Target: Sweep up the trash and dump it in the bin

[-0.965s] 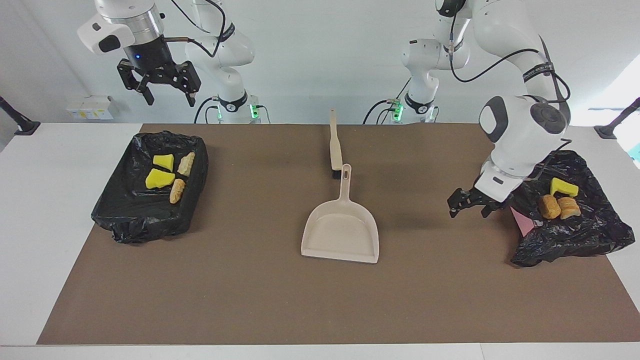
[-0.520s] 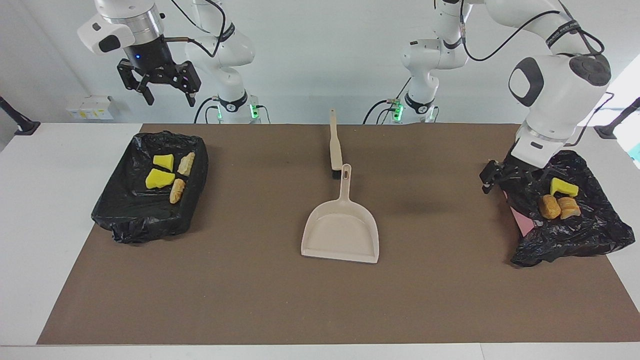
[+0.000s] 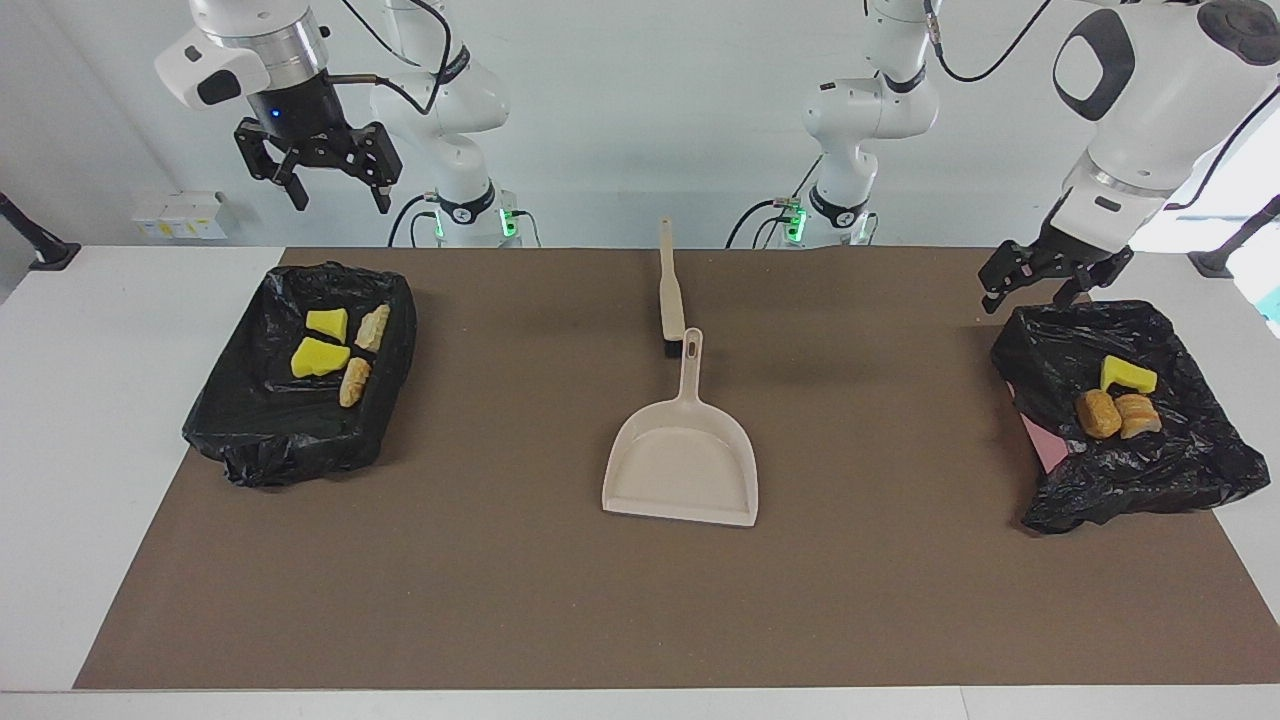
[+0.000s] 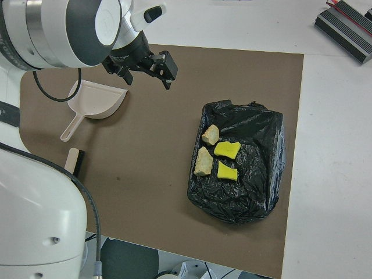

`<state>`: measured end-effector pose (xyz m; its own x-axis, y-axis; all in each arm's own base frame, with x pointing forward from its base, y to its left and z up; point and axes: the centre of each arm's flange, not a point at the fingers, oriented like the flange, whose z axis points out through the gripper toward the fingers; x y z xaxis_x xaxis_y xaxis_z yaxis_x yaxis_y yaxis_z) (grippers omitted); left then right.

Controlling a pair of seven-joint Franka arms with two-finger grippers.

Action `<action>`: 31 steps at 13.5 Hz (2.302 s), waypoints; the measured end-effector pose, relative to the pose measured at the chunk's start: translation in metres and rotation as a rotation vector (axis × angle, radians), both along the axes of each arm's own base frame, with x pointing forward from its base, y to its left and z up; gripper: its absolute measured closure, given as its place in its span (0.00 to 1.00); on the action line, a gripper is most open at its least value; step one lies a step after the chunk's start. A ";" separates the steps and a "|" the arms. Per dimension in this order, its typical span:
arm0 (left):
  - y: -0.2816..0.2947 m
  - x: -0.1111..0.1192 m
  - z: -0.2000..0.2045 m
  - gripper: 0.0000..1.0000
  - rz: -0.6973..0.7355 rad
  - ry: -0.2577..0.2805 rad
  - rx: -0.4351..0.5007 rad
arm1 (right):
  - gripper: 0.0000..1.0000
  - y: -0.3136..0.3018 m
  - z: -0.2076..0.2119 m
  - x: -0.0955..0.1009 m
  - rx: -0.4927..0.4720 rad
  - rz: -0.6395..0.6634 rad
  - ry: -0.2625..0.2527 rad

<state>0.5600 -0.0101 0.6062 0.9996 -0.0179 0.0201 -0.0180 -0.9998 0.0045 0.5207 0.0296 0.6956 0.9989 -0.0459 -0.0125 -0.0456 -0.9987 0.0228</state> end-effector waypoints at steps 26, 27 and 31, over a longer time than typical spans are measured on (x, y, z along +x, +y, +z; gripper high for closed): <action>-0.005 -0.023 0.040 0.00 -0.029 0.068 0.001 | 0.00 0.000 0.000 0.000 0.000 0.000 0.000; -0.005 -0.023 0.040 0.00 -0.029 0.068 0.001 | 0.00 0.000 0.000 0.000 0.000 0.000 0.000; -0.005 -0.023 0.040 0.00 -0.030 0.068 0.001 | 0.00 0.000 0.000 0.000 0.000 0.000 0.000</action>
